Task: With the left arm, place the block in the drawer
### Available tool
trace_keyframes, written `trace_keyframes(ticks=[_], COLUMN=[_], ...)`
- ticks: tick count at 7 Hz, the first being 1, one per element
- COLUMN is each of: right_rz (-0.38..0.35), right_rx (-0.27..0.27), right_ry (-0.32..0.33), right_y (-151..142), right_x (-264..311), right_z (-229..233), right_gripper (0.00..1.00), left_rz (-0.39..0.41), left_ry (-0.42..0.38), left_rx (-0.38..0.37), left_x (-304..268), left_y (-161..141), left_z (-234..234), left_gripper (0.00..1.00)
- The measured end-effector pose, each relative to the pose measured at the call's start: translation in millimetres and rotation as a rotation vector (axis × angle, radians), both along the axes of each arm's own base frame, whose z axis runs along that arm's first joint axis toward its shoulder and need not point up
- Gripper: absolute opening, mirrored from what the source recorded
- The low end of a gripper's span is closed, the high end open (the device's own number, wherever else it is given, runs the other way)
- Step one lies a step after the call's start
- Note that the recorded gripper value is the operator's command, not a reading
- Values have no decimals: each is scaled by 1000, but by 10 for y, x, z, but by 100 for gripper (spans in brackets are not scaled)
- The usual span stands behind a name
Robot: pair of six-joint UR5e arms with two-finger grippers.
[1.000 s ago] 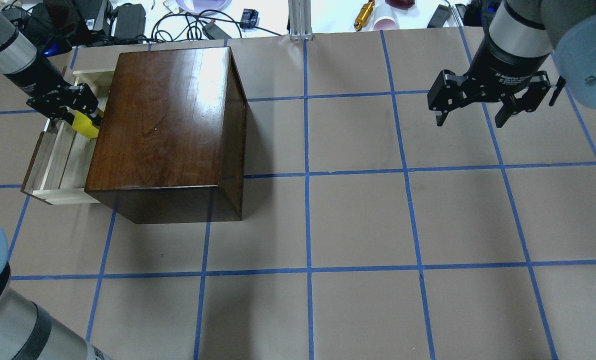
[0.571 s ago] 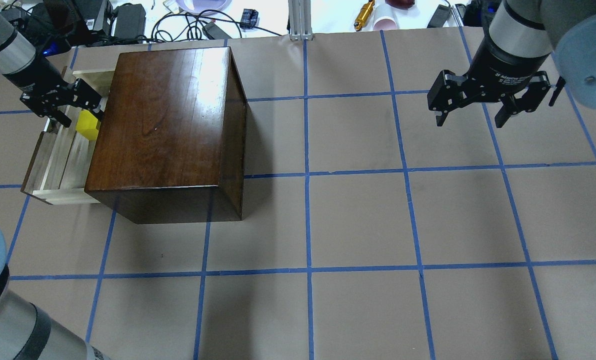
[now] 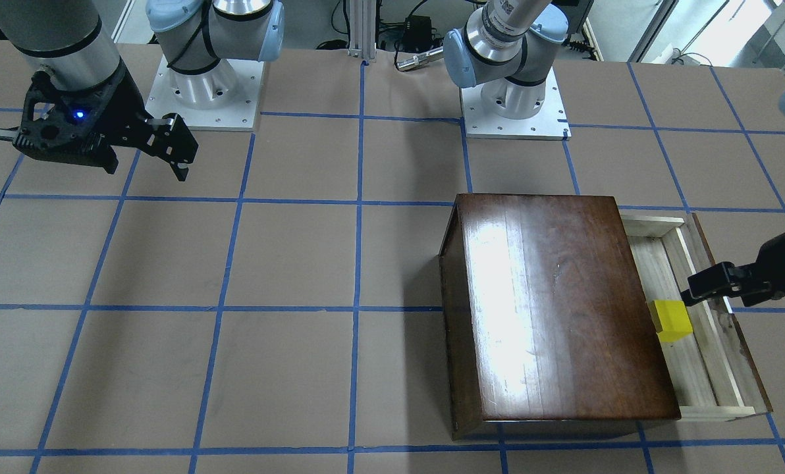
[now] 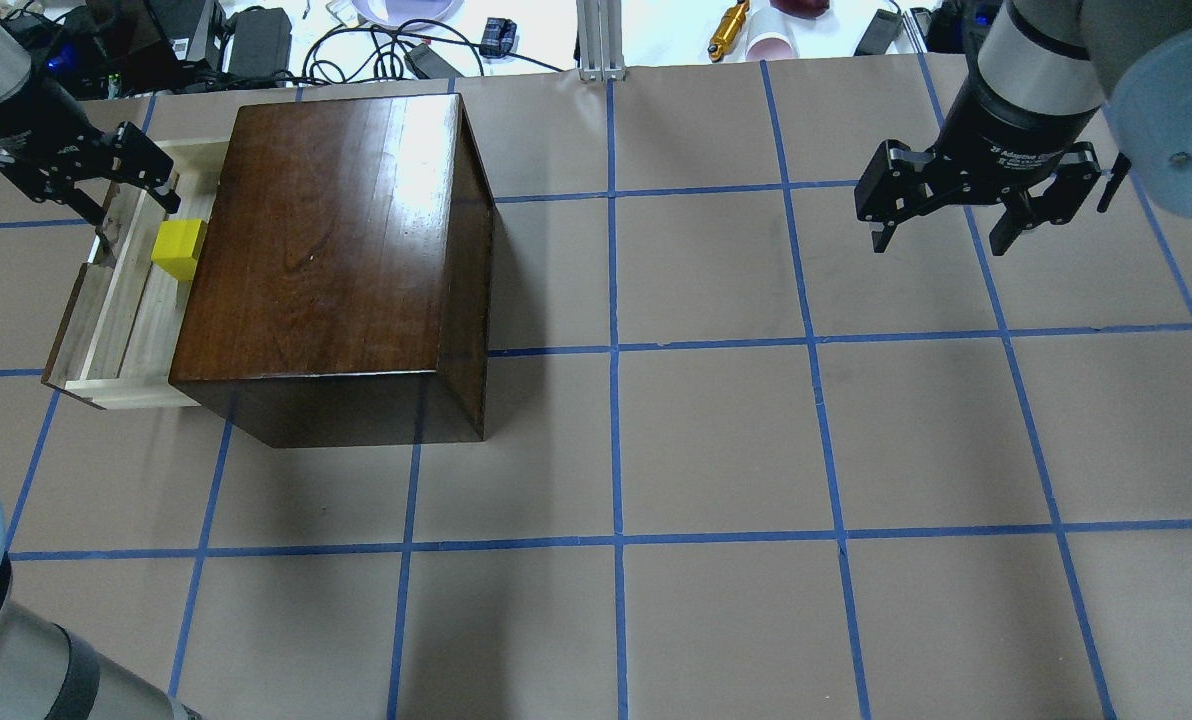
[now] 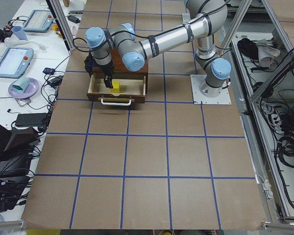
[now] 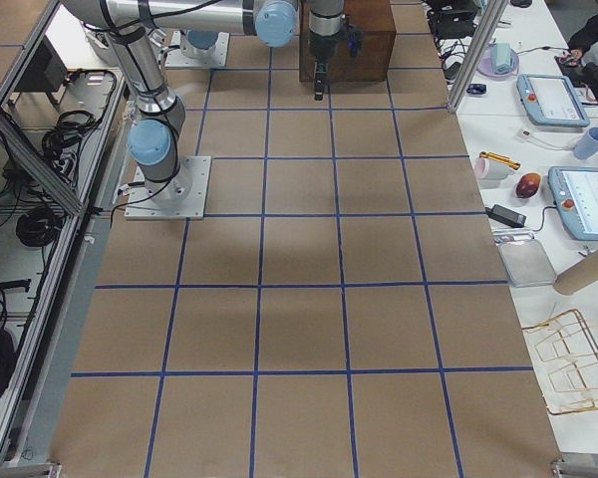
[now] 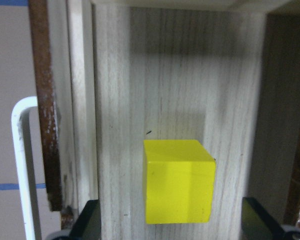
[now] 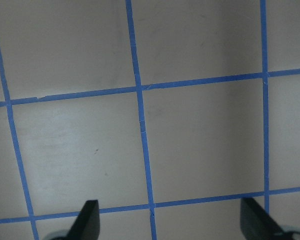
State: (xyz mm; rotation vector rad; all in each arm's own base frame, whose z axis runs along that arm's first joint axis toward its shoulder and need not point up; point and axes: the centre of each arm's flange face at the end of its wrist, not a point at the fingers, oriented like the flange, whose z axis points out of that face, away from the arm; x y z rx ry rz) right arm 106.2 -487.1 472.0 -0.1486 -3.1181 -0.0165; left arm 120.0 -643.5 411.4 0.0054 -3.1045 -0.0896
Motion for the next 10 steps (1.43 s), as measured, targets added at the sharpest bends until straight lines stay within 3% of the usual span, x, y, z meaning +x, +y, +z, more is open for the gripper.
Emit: trace_keyframes(ticks=[3,6,10], right_rz=[0,0,0], right_rx=[1,0,0], right_ry=[0,0,0], right_y=[1,0,0], right_x=[0,0,0], right_z=[-4,-2,1], right_gripper=[100,100,100], left_rz=[-37,-75,-86], left_ry=[-60,-47,-40], left_rx=[-41,-14,26], left_x=[-1121,-2200,-2493], left_y=[41,248,765], left_z=[421,316,264], left_gripper=[100,100,100])
